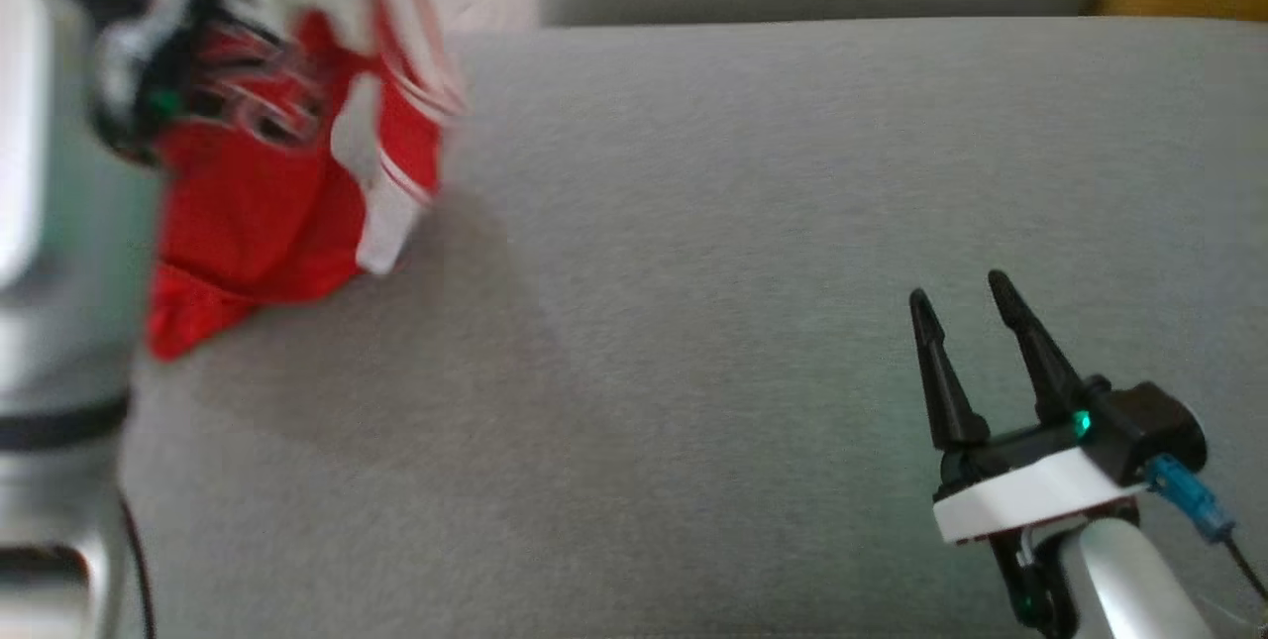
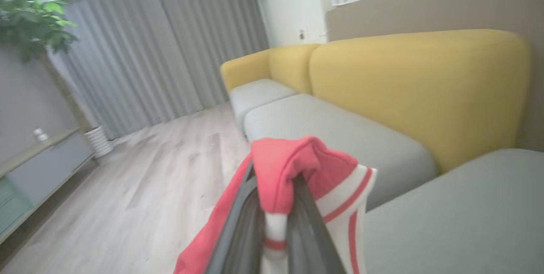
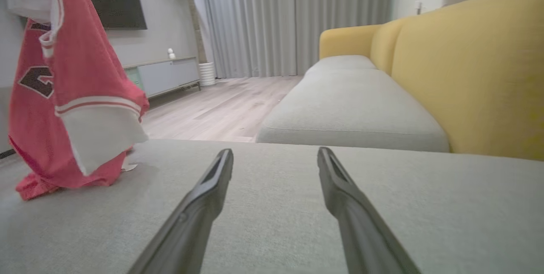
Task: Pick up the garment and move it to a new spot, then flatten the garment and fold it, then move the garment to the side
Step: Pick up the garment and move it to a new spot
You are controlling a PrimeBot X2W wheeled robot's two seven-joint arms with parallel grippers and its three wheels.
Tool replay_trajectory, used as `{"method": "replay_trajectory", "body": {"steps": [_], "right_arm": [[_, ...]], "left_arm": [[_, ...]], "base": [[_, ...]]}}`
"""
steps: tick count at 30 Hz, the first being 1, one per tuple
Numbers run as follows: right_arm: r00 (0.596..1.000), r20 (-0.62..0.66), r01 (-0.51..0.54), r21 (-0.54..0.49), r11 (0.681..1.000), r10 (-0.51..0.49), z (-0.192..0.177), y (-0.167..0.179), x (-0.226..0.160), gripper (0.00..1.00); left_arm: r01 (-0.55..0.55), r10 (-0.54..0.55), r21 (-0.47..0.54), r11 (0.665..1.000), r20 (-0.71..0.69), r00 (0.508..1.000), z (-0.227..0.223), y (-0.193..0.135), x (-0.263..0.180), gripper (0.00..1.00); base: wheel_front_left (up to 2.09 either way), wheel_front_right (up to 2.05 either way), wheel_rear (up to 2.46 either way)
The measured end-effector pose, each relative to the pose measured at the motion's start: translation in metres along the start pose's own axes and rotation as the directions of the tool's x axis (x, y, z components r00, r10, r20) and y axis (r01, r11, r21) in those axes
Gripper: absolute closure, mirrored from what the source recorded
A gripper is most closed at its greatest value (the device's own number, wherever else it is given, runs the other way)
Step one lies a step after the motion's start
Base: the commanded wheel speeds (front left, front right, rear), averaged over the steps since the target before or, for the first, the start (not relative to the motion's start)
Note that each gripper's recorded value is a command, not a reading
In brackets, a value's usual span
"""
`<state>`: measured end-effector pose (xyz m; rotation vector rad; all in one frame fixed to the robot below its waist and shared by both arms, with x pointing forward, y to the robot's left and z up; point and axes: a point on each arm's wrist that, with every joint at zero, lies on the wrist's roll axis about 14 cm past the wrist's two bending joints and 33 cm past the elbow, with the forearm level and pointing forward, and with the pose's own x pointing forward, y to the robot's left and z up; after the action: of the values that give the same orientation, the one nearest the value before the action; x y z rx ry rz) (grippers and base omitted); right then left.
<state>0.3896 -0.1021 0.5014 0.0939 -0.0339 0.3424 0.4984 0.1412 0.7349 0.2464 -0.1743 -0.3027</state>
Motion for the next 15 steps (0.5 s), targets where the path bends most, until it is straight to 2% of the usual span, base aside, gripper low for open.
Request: {"method": "replay_trajectory", "body": {"steps": [3, 7, 11, 15], "right_arm": [[0.999, 0.015, 0.048, -0.004, 0.999, -0.048, 0.006, -0.012, -0.014, 0.0], [0.994, 0.028, 0.107, 0.008, 0.994, -0.107, 0.009, -0.024, -0.027, 0.0], [0.986, 0.028, 0.164, 0.022, 0.986, -0.165, 0.008, -0.037, -0.039, 0.0], [0.977, 0.022, 0.213, 0.024, 0.977, -0.214, 0.005, -0.049, -0.05, 0.0]], "left_arm": [[0.172, -0.172, -0.01, 0.985, 0.001, 0.985, 0.01, -0.067, 0.0, 1.0], [0.348, -0.348, -0.042, 0.936, 0.004, 0.937, 0.012, -0.141, -0.001, 1.0], [0.426, -0.428, -0.148, 0.892, 0.022, 0.904, 0.009, -0.198, 0.005, 1.0], [0.459, -0.466, -0.262, 0.849, 0.041, 0.884, -0.001, -0.247, 0.014, 1.0]], "base": [[0.0, 0.0, 0.0], [0.0, 0.0, 0.0], [0.0, 0.0, 0.0], [0.0, 0.0, 0.0]]}}
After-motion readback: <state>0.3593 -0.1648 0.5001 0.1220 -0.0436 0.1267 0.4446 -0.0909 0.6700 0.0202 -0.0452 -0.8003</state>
